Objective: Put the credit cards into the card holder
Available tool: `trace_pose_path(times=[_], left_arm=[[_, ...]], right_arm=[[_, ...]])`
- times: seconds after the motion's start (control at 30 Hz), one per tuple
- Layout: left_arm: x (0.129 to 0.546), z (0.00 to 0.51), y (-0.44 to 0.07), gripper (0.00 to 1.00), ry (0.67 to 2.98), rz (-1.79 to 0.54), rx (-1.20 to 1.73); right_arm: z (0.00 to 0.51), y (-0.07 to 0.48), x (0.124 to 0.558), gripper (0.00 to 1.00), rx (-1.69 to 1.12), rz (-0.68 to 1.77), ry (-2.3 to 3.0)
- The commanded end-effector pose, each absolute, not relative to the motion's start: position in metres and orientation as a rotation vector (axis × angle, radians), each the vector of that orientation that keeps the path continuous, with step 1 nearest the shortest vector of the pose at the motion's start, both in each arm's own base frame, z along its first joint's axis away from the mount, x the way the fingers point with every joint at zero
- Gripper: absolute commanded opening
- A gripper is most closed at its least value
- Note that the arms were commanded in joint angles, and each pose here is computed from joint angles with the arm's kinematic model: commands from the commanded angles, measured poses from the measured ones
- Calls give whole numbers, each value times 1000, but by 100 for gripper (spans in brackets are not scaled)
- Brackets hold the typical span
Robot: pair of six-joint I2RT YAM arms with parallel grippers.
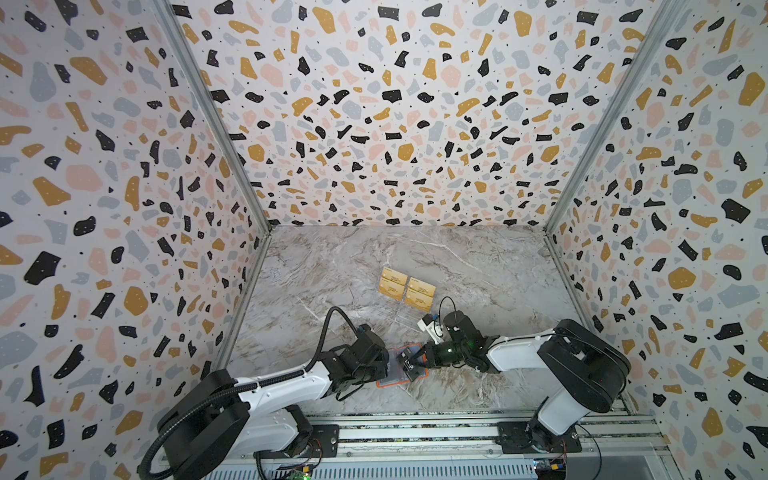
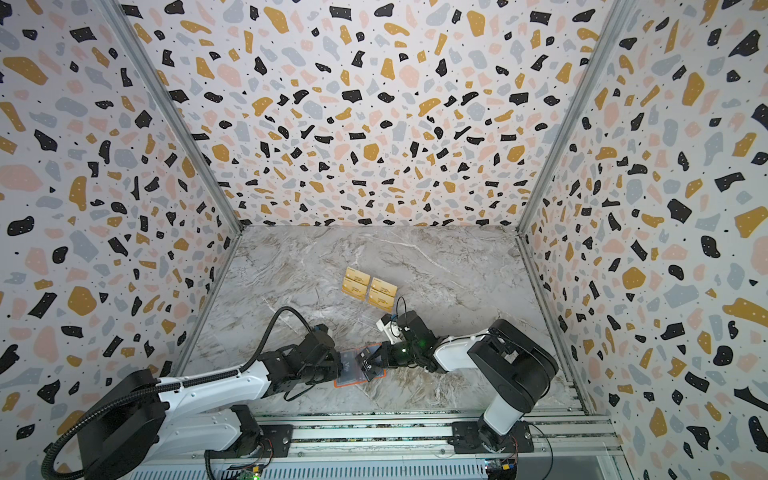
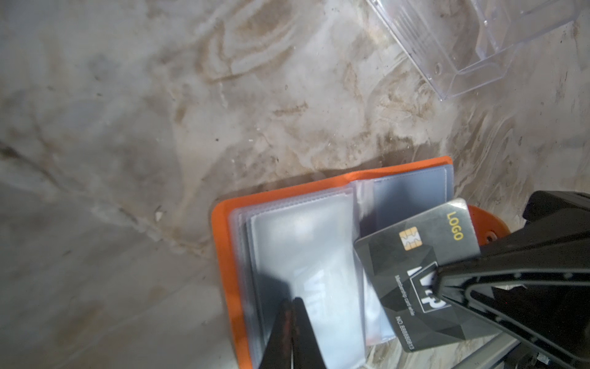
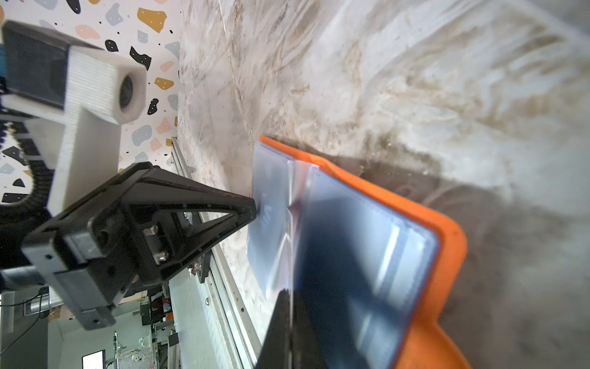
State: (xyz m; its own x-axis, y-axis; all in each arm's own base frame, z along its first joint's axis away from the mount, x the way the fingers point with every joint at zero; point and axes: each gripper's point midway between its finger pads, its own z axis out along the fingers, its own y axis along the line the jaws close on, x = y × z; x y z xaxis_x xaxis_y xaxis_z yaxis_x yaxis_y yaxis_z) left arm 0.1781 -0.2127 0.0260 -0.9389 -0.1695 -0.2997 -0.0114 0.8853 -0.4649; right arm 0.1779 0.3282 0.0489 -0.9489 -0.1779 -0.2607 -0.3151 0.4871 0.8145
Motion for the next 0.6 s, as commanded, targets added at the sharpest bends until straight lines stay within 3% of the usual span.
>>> trace_pose_path(times=[0.0, 0.57], left_arm=[[169, 18, -208, 7, 2749, -651, -104], [169, 18, -210, 9, 2747, -669, -105]], right_arm=[[55, 334, 179, 0, -451, 1470, 2573], [57, 344, 180, 0, -459, 1520, 2552]])
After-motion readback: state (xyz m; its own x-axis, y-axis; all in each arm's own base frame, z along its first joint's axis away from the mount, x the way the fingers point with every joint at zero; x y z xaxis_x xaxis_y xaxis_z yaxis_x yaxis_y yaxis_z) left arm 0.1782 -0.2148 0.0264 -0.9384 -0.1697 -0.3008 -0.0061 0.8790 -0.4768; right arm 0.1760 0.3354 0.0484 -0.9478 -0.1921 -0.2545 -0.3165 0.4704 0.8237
